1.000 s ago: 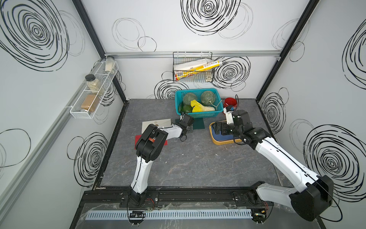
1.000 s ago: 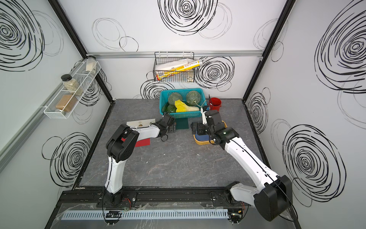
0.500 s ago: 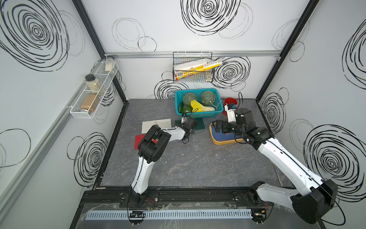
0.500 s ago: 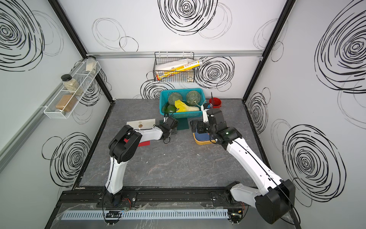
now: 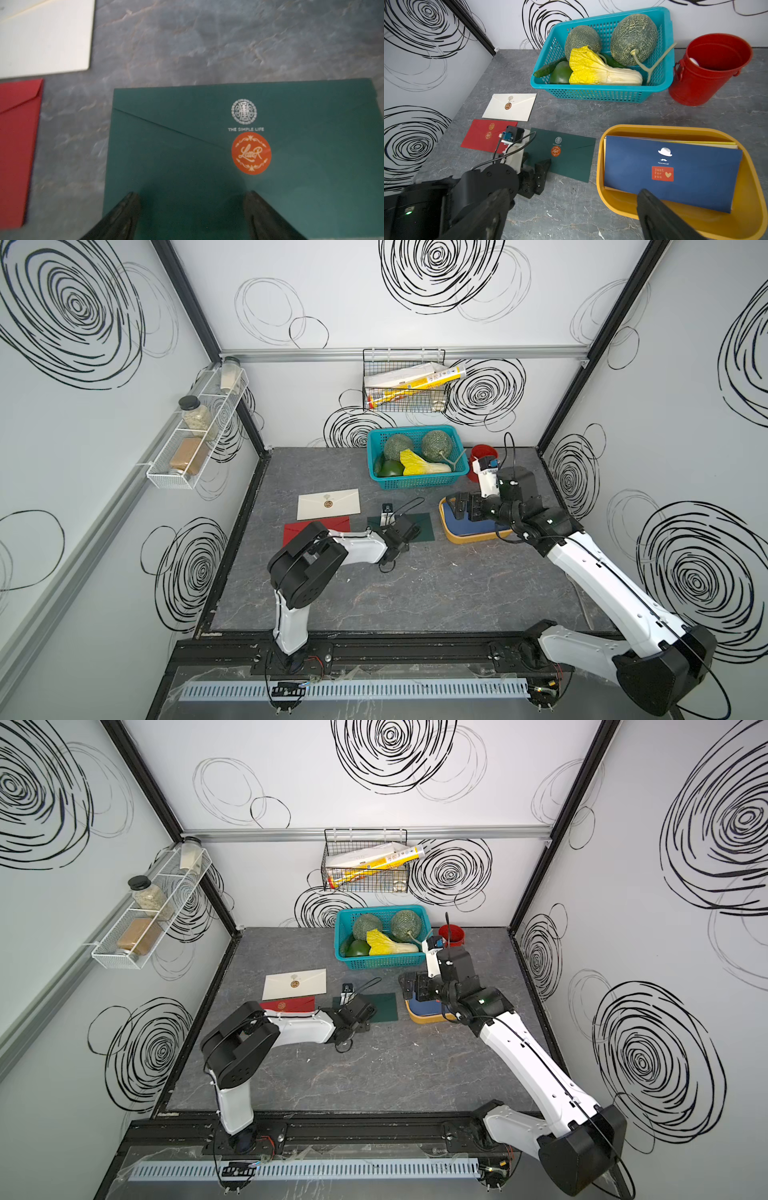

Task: Put the sealed envelopes into the storage box
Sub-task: Pick up the envelope from the center of the board.

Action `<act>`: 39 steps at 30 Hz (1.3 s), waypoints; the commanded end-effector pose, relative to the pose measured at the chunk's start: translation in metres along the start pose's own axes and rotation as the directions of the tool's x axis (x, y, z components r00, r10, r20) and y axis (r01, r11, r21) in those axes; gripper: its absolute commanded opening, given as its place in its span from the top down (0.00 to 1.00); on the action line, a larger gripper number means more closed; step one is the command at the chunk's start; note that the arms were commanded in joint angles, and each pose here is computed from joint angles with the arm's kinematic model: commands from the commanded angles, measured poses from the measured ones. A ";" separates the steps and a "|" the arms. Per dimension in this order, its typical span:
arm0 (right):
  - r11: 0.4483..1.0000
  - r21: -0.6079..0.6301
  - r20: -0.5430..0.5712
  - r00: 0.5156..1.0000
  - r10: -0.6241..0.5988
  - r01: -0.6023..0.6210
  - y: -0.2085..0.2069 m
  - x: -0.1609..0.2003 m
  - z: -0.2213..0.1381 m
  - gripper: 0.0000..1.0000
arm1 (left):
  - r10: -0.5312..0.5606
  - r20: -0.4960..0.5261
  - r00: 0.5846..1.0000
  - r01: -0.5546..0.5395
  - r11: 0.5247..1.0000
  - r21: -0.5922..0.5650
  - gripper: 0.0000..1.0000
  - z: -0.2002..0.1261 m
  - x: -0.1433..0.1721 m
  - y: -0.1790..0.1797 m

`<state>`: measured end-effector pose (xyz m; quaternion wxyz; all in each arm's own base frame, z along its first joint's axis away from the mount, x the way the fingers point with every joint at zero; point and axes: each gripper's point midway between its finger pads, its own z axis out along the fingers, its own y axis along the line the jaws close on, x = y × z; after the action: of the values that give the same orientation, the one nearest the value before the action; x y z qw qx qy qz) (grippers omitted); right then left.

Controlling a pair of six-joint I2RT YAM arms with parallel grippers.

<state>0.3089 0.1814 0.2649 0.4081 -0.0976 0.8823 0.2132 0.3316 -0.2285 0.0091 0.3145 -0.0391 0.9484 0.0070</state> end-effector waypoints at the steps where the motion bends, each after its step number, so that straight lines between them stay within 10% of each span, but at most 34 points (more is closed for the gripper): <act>1: 1.000 -0.001 -0.114 0.993 -0.003 0.003 -0.003 0.035 0.006 0.00 | 0.076 -0.242 0.967 -0.095 0.993 -0.070 0.15 -0.014 0.080 0.035; 12: 0.988 -0.008 -0.303 0.942 0.143 -0.152 0.018 0.134 0.021 0.00 | 0.091 -0.306 0.948 -0.076 0.995 0.060 0.15 -0.059 0.094 0.030; 20: 0.985 0.020 -0.363 0.916 0.169 -0.173 0.024 0.174 0.050 0.00 | -0.047 -0.156 0.987 0.082 0.971 0.224 0.11 -0.113 0.000 0.020; 39: 0.996 0.006 -0.502 0.861 0.079 -0.088 0.041 0.203 0.121 0.00 | -0.061 -0.398 0.916 0.190 0.936 0.295 0.03 -0.059 0.045 0.058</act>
<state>0.2396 0.2609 0.0452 0.1460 -0.1012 0.9662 0.1867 0.2509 -0.1657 0.0322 0.1222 -0.0679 0.9788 -0.1494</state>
